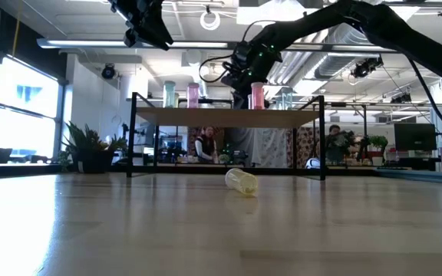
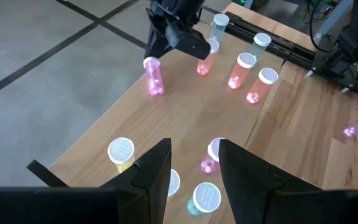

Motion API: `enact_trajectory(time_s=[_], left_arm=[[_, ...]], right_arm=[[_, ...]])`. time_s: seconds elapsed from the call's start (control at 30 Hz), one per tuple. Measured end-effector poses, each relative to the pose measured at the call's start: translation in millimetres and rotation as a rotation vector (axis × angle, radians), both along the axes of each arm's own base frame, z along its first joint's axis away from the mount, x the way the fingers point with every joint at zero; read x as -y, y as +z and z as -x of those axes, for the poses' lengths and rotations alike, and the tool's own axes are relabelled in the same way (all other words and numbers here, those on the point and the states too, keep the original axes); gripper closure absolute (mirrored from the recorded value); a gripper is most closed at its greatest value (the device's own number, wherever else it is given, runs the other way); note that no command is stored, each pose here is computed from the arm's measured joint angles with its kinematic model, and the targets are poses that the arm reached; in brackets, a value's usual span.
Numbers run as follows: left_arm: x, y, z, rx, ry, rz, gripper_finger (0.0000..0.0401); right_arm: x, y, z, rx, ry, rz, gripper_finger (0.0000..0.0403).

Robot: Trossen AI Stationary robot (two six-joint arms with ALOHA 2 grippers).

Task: Pick and place medicine bottles onto shelf by color
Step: Adjust the pink pill bottles on the shelf

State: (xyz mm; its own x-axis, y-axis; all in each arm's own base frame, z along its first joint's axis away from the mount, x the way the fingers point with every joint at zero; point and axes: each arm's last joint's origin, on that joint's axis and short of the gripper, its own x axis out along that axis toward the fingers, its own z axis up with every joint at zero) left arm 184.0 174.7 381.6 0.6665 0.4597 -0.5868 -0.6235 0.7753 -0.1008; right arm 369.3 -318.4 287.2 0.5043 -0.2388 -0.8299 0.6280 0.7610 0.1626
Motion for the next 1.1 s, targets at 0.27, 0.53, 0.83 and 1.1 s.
enact_trajectory(time_s=[0.27, 0.53, 0.83, 1.1], left_arm=[[0.0, 0.0, 0.0, 0.000, 0.000, 0.000, 0.0277], [0.0, 0.0, 0.0, 0.000, 0.000, 0.000, 0.0277], [0.0, 0.0, 0.0, 0.000, 0.000, -0.001, 0.0277], [0.0, 0.0, 0.0, -0.006, -0.007, -0.008, 0.0277]], right_arm=[[-9.1, -1.7, -3.7, -0.027, 0.101, -0.004, 0.0403], [-26.1, -2.2, -16.1, -0.052, 0.242, 0.042, 0.0403], [-40.5, -2.2, -26.7, -0.064, 0.323, 0.075, 0.0403], [-45.6, -0.9, -29.8, -0.065, 0.337, 0.078, 0.0403]])
